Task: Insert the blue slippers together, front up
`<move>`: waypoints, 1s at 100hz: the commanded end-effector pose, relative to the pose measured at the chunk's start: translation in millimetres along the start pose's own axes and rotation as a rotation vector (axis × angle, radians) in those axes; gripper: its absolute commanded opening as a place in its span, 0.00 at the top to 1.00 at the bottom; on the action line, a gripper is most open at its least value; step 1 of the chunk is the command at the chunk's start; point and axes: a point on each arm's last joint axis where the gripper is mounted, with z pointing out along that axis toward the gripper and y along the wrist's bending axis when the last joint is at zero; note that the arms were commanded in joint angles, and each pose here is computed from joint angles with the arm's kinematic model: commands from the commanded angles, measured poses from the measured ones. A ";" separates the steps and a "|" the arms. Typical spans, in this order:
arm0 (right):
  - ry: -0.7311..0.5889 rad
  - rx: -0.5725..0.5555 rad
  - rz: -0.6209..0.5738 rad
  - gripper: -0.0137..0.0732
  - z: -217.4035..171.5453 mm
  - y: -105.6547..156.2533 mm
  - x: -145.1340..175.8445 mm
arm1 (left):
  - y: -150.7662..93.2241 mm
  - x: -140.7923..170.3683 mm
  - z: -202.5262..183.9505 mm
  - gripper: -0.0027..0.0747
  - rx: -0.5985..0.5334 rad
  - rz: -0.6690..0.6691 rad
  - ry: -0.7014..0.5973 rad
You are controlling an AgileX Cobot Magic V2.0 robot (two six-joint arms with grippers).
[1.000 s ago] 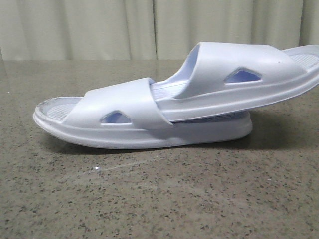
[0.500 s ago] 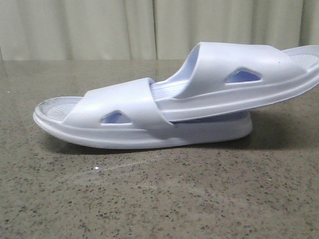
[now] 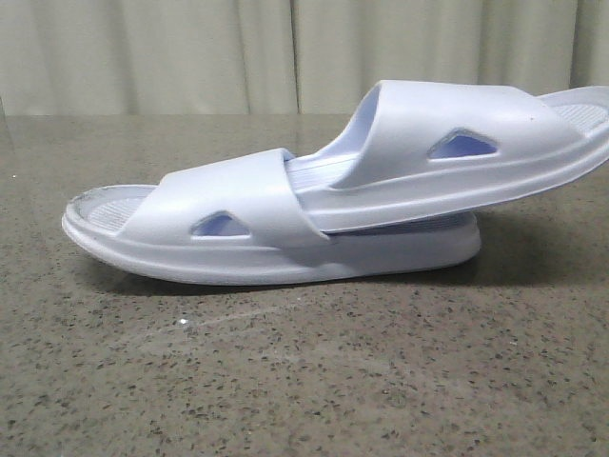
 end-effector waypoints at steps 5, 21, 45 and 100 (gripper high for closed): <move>-0.039 0.041 -0.008 0.97 0.1 -4.1 -9.9 | 0.2 -6.5 -2.4 0.94 -0.001 -0.021 -0.105; -0.039 0.041 -0.008 0.97 0.1 -4.1 -9.9 | 0.2 -6.5 -2.4 0.94 -0.001 -0.021 -0.105; -0.039 0.041 -0.008 0.97 0.1 -4.1 -9.9 | 0.2 -6.5 -2.4 0.94 -0.001 -0.021 -0.105; -0.031 0.031 -0.018 0.97 0.1 -3.2 -9.2 | 0.2 -6.5 -2.4 0.94 -0.001 -0.021 -0.105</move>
